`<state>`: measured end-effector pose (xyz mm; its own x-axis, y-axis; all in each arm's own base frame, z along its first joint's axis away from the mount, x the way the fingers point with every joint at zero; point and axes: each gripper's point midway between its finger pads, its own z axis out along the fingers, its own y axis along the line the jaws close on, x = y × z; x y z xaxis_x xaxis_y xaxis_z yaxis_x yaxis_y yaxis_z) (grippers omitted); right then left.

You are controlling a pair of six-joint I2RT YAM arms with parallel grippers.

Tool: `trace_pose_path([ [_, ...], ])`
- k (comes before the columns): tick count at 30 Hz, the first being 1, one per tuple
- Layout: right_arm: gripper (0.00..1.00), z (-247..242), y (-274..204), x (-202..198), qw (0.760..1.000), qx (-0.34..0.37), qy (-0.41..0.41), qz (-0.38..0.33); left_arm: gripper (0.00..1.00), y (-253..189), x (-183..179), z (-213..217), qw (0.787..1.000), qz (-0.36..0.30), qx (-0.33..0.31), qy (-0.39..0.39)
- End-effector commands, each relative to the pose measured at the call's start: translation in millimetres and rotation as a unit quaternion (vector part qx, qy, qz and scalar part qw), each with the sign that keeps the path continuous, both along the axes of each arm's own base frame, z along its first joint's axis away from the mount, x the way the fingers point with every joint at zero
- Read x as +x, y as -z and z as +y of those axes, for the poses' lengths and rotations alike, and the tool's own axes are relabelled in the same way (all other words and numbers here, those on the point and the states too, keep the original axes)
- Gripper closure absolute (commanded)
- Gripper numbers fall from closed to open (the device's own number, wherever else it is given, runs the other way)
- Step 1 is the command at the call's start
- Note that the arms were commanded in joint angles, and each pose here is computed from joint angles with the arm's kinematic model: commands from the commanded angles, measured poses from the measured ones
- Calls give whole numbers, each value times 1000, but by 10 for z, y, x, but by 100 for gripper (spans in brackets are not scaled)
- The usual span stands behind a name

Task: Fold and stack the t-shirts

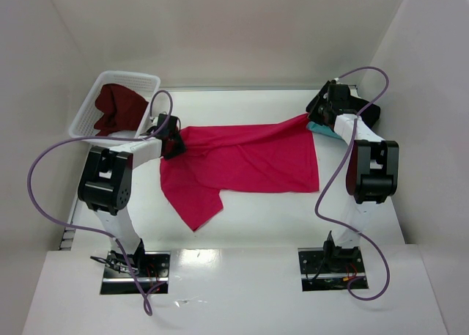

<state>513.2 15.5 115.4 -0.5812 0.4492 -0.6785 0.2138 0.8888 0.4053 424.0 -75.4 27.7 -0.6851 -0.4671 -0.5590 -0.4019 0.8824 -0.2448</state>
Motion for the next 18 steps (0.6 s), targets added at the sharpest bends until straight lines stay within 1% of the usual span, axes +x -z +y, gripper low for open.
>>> trace_pose_path([
  [1, 100, 27, -151, 126, 1000, -8, -6, -23, 44, -18, 101, -12, 1000, -16, -6, -7],
  [3, 100, 27, -151, 126, 1000, -8, -6, -23, 44, -18, 104, 4, 1000, -17, -2, -10],
  [4, 100, 27, -151, 126, 1000, -8, -6, -23, 46, -30, 123, 0, 1000, -22, -3, -10],
  [8, 100, 27, -151, 126, 1000, -8, -6, -23, 56, 36, 175, -10, 1000, -19, -3, -10],
  [11, 100, 27, -151, 126, 1000, -8, -6, -23, 70, 134, 154, -6, 1000, -7, 0, -10],
  [12, 100, 27, -151, 126, 1000, -8, -6, -23, 72, 135, 154, -6, 1000, -7, 0, -10],
  [14, 100, 11, -149, 128, 1000, -11, -2, -23, 82, 103, 186, -12, 1000, -12, -1, -10],
  [16, 100, 11, -149, 128, 1000, -11, -2, -23, 91, 102, 188, 4, 1000, -13, 2, -13],
  [17, 100, 11, -149, 128, 1000, -11, -2, -23, 100, 116, 165, 9, 1000, -7, 3, -13],
  [18, 100, 11, -149, 128, 1000, -11, -2, -23, 100, 116, 165, 9, 1000, -7, 3, -13],
])
